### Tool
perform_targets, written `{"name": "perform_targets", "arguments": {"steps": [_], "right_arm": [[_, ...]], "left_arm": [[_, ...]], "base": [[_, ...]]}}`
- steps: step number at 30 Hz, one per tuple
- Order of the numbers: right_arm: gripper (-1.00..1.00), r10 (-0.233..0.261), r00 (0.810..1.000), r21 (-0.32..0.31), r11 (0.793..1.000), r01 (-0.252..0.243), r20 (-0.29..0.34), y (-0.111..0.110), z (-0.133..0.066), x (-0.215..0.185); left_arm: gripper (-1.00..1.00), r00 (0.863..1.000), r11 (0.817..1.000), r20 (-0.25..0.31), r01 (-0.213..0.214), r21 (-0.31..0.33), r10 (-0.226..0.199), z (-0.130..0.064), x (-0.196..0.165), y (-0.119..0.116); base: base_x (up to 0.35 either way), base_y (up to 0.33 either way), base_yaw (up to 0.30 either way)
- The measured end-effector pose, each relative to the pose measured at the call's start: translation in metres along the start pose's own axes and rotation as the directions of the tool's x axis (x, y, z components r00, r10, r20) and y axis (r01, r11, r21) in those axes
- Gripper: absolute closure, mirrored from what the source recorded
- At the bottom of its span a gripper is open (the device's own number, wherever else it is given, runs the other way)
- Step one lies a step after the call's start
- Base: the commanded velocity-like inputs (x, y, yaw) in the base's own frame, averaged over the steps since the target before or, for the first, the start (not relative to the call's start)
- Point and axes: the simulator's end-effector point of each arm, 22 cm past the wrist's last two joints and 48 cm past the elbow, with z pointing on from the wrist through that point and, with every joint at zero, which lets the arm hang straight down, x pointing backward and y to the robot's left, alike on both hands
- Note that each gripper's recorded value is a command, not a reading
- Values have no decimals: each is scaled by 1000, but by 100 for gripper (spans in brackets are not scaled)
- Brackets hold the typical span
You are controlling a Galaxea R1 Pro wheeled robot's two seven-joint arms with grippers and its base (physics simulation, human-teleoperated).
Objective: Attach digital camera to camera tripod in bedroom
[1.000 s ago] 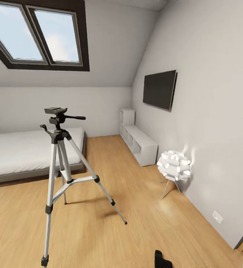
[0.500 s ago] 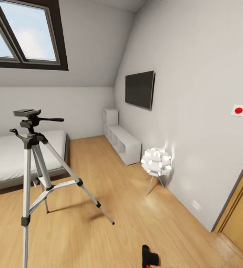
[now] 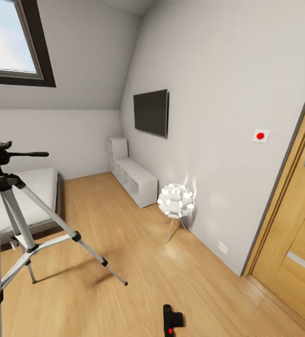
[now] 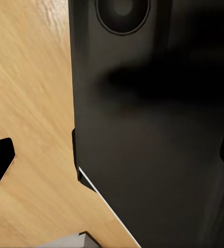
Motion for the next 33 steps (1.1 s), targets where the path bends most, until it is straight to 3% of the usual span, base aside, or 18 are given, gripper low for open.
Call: {"name": "perform_targets", "arguments": {"steps": [10, 24, 33], "right_arm": [[-100, 0, 1000, -1, 1000, 0, -2, 0, 0, 1], [-100, 1, 1000, -2, 1000, -1, 0, 0, 0, 0], [-100, 2, 1000, -1, 1000, -2, 1, 0, 0, 0]], "left_arm": [[-100, 1000, 1000, -2, 0, 0, 0, 0, 1, 0], [-100, 1000, 1000, -3, 2, 0, -2, 0, 1, 0], [-100, 1000, 1000, -2, 2, 0, -2, 0, 1, 0]], "base": [[0, 0, -282], [3, 5, -14], [145, 209, -120]]}}
